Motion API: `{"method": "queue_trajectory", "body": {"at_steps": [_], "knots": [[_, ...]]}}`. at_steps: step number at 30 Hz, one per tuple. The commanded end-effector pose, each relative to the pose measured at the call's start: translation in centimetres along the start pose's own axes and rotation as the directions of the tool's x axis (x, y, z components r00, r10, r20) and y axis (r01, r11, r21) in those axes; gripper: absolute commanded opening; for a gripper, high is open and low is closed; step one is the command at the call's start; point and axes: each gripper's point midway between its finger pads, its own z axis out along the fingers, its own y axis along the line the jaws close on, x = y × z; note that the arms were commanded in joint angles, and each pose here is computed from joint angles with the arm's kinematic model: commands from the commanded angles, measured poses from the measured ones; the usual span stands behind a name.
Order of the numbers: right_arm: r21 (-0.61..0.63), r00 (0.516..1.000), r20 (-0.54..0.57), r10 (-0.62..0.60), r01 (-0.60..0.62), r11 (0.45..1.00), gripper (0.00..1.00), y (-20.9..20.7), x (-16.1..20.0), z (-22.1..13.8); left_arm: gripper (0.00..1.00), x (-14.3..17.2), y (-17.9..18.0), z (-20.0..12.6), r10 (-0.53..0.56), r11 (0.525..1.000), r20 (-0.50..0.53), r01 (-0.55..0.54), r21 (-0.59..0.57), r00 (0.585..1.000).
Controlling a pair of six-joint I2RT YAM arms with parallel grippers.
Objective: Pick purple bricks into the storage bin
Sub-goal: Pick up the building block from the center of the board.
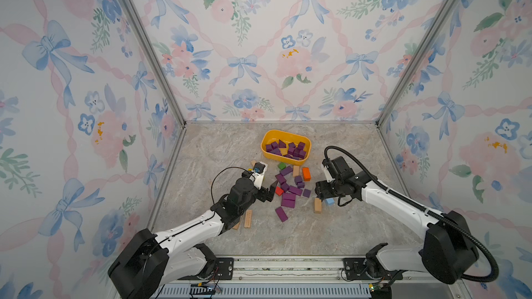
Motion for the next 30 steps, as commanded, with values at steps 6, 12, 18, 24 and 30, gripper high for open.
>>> {"method": "queue_trajectory", "body": {"at_steps": [6,12,18,24,30], "knots": [[0.083,0.998,-0.06,0.006,-0.001,0.997,0.73,-0.4,-0.2,1.8,0.98,1.4,-0.6,0.0,0.017,0.999,0.025,-0.018,0.037,1.0],[0.105,0.999,-0.054,0.004,0.002,0.994,0.73,-0.1,-0.6,1.6,0.98,2.4,-0.5,-0.3,0.043,0.998,0.052,-0.045,0.039,0.998],[0.134,0.998,-0.055,0.024,-0.017,0.991,0.74,-0.4,-0.8,1.3,0.98,2.3,-0.8,-1.4,0.091,0.993,0.127,-0.099,0.062,0.988],[0.154,0.997,-0.067,0.034,-0.024,0.988,0.74,-0.6,-0.6,1.7,0.98,2.1,-0.7,-2.5,0.08,0.994,0.164,-0.091,0.065,0.983],[0.187,0.994,-0.094,0.057,-0.038,0.982,0.7,-0.9,0.1,3.0,0.98,2.3,-0.5,-2.5,0.069,0.995,0.159,-0.079,0.054,0.985]]}}
